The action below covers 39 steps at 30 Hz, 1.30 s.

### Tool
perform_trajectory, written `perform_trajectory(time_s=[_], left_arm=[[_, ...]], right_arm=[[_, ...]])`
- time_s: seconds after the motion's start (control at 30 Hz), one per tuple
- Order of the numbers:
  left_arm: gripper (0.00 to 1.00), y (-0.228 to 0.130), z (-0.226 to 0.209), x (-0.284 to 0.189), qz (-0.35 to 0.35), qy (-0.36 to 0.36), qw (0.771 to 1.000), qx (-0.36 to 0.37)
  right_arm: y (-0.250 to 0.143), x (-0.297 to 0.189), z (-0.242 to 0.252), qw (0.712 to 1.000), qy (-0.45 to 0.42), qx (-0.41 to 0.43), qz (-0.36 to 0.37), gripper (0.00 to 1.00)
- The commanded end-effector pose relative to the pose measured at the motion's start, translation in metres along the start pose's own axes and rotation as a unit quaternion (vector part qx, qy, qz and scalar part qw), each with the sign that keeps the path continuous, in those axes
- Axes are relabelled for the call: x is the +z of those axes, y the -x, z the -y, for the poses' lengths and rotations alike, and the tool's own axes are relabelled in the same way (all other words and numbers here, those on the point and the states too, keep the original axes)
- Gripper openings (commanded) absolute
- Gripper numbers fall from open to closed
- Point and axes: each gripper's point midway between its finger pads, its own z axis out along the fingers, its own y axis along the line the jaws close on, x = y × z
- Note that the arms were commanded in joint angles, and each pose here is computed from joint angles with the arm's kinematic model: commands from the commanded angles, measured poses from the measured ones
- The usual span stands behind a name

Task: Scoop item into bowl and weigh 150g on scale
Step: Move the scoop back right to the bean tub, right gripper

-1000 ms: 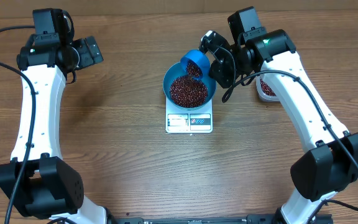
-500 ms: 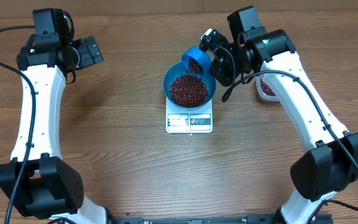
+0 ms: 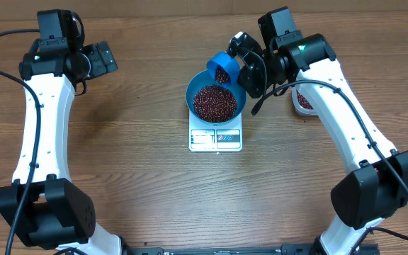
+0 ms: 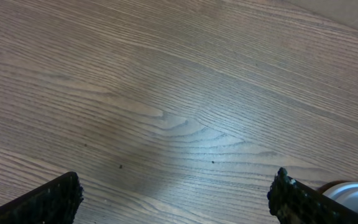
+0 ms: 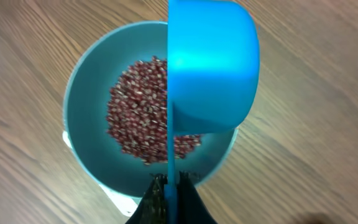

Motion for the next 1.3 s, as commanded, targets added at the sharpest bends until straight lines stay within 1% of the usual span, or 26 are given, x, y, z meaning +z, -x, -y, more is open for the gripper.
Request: perform_trajectory(time_s=[0.0, 0.13, 0.23, 0.4, 0.63, 0.83, 1.07, 1.27], left_arm=[[1.0, 0.0, 0.005, 0.002, -0.001, -0.004, 1.0, 0.002], [1.0, 0.0, 0.005, 0.002, -0.001, -0.004, 1.0, 0.002], [1.0, 0.0, 0.005, 0.002, -0.001, -0.004, 1.0, 0.002], [1.0, 0.0, 0.005, 0.002, -0.001, -0.004, 1.0, 0.002], [1.0, 0.0, 0.005, 0.002, -0.001, -0.004, 1.0, 0.002], [1.0, 0.0, 0.005, 0.002, -0.001, -0.004, 1.0, 0.002], [1.0, 0.0, 0.005, 0.002, -0.001, -0.004, 1.0, 0.002], [1.0, 0.0, 0.005, 0.002, -0.001, -0.004, 1.0, 0.002]], right_arm=[[0.022, -0.03, -0.007, 0.997, 0.02, 0.041, 0.055, 0.04], [0.022, -0.035, -0.001, 0.994, 0.035, 0.075, 0.066, 0.04], [0.023, -0.038, 0.0, 0.992, 0.052, 0.084, 0.076, 0.04], [0.027, -0.047, -0.005, 0.984, 0.105, 0.109, 0.098, 0.04], [0.021, -0.055, 0.014, 0.972, 0.112, 0.179, 0.105, 0.04], [0.019, -0.071, 0.023, 0.957, 0.157, 0.206, 0.131, 0.04], [-0.009, -0.083, 0.057, 0.948, 0.136, 0.26, 0.124, 0.04], [-0.054, -0.088, 0.102, 0.944, 0.048, 0.317, 0.083, 0.04]])
